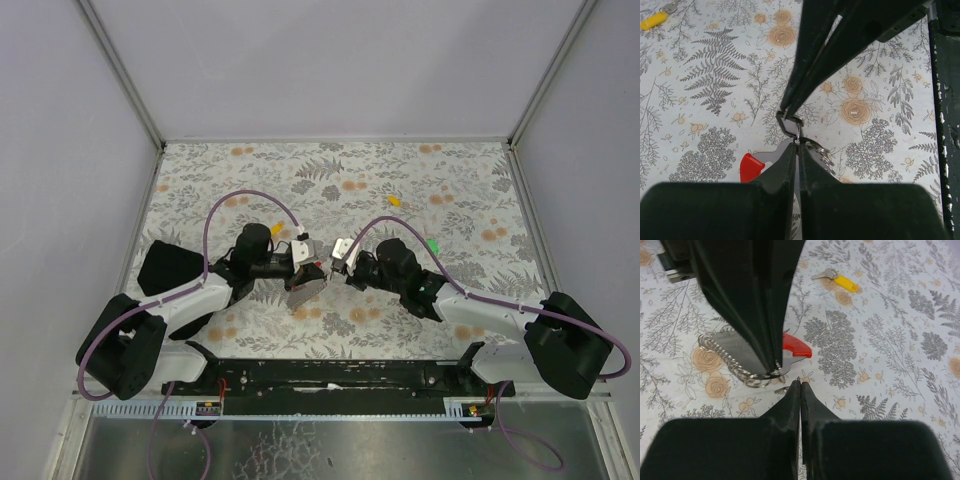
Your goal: Put the keys on the keyring
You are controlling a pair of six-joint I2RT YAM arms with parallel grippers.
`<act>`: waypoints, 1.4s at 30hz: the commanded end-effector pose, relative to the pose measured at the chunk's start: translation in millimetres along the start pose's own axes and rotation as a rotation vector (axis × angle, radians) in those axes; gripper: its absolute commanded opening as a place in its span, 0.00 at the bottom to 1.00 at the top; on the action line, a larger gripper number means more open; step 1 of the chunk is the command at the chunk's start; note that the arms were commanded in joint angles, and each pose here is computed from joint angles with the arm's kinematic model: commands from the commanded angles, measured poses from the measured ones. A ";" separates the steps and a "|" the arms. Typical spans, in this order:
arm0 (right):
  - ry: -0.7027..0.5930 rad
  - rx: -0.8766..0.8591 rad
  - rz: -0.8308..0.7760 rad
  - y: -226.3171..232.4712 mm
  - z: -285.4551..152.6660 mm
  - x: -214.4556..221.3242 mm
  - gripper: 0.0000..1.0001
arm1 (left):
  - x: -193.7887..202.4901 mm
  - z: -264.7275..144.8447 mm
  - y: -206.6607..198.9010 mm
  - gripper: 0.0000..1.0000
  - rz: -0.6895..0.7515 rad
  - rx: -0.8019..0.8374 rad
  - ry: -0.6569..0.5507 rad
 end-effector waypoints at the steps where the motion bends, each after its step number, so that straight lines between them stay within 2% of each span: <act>1: -0.067 0.089 -0.004 -10.7 1.7 -13.1 0.00 | -16.9 2.2 1.3 0.00 0.070 0.027 -0.068; 7: -0.074 0.060 -0.005 -8.7 3.7 -13.7 0.00 | -17.1 1.9 1.5 0.00 0.070 0.018 -0.067; 11: -0.009 0.109 0.013 -9.6 -2.5 -7.2 0.00 | -17.4 1.0 1.4 0.00 0.076 0.012 -0.068; 15: 0.103 0.143 0.090 -5.2 -14.0 3.6 0.00 | -18.0 0.0 -1.1 0.00 0.092 0.025 -0.081; 22: 0.217 0.190 0.278 6.4 -30.2 14.6 0.00 | -16.2 -1.7 -8.4 0.00 0.157 0.094 -0.122; 33: 0.022 0.081 0.187 16.5 -43.1 5.1 0.00 | -10.8 1.7 -8.7 0.00 0.208 0.167 -0.112; 36: -0.016 0.092 0.213 15.6 -40.4 1.2 0.00 | -11.4 0.7 -8.6 0.00 0.211 0.156 -0.111; 42: -0.054 0.120 0.218 11.3 -34.3 -3.3 0.00 | -14.7 -5.1 -10.4 0.00 0.303 0.128 -0.131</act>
Point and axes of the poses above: each gripper's point midway between its finger pads, its own z axis out along the fingers, its own y axis along the line the jaws close on, x = y × z, the point moved 10 cm from there along -z, back along the fingers, and after that the axes turned 7 degrees about -z, right-handed, at the moved point
